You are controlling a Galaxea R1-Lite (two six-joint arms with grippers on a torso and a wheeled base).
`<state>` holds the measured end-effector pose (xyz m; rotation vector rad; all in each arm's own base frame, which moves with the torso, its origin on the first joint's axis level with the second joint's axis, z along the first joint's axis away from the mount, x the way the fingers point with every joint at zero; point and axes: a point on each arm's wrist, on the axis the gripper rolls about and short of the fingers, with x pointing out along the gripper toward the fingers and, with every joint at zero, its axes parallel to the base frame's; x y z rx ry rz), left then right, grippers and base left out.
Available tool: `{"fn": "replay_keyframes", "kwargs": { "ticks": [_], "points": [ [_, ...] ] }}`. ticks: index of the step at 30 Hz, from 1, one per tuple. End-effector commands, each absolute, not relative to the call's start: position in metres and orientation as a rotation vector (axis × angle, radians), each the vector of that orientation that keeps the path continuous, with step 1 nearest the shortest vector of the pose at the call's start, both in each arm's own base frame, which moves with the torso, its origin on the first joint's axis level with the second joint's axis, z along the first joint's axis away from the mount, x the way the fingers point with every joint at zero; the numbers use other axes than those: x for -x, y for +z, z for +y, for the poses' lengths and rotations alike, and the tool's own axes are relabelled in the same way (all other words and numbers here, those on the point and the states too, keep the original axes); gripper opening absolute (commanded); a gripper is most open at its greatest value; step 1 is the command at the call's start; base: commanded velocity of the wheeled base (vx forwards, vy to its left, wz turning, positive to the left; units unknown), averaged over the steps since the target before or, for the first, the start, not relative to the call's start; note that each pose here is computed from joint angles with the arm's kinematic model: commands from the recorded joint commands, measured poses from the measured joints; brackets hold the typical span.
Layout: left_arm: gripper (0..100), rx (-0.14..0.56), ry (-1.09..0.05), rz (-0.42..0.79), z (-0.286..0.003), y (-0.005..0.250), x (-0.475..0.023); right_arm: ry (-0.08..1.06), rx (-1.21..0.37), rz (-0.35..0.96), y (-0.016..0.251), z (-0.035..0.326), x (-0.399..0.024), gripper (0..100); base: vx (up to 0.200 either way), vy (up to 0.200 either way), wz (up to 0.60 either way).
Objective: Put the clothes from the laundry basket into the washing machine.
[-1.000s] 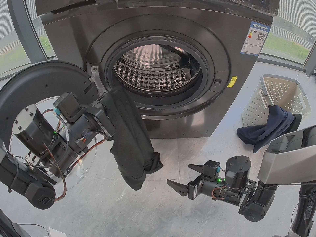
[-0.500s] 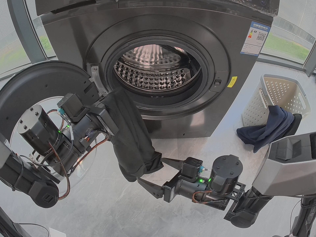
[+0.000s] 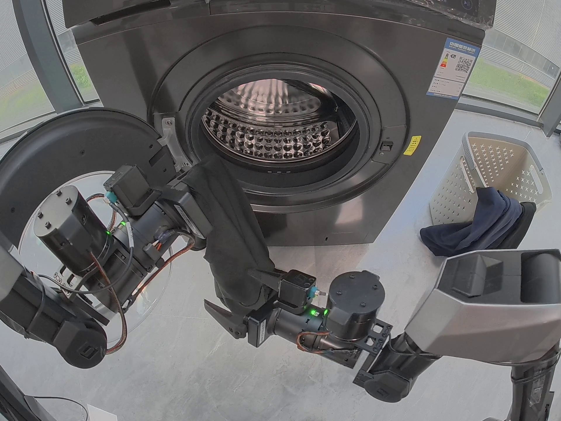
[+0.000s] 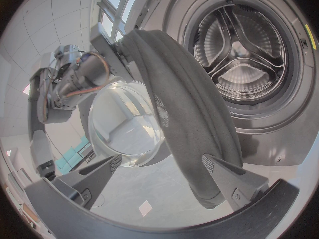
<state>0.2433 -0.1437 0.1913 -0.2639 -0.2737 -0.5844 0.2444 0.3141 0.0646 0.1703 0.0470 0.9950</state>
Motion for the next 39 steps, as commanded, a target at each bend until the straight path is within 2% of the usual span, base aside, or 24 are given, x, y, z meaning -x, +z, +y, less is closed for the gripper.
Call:
{"fn": "replay_keyframes", "kwargs": {
  "ticks": [1, 13, 14, 20, 24, 27, 30, 39],
  "points": [
    [0, 0.266, -0.586, -0.279, -0.144, 0.193, -0.242, 0.952, -0.158, 0.058, 0.042, 0.323, -0.265, 100, 0.0, 0.0, 0.0],
    [0, 0.266, -0.586, -0.28, -0.143, 0.193, -0.242, 0.861, -0.164, -0.007, 0.039, 0.336, -0.296, 100, 0.0, 0.0, 0.0],
    [0, 0.266, -0.586, -0.28, -0.143, 0.193, -0.242, 0.853, -0.166, -0.01, 0.039, 0.337, -0.297, 0, 0.0, 0.0, 0.0],
    [0, 0.264, -0.575, -0.278, -0.141, 0.192, -0.243, 0.805, -0.17, -0.024, 0.048, 0.324, -0.301, 0, 0.0, 0.0, 0.0],
    [0, 0.261, -0.563, -0.28, -0.137, 0.192, -0.245, 0.78, -0.18, -0.052, 0.081, 0.299, -0.293, 0, 0.0, 0.0, 0.0],
    [0, 0.261, -0.559, -0.28, -0.136, 0.192, -0.246, 0.763, -0.184, -0.064, 0.094, 0.285, -0.289, 0, 0.0, 0.0, 0.0],
    [0, 0.26, -0.556, -0.284, -0.134, 0.193, -0.246, 0.71, -0.188, -0.086, 0.118, 0.249, -0.283, 0, 0.0, 0.0, 0.0],
    [0, 0.25, -0.535, -0.306, -0.121, 0.201, -0.242, 0.62, -0.203, -0.129, 0.148, 0.184, -0.261, 0, 0.0, 0.0, 0.0]
  ]
}}
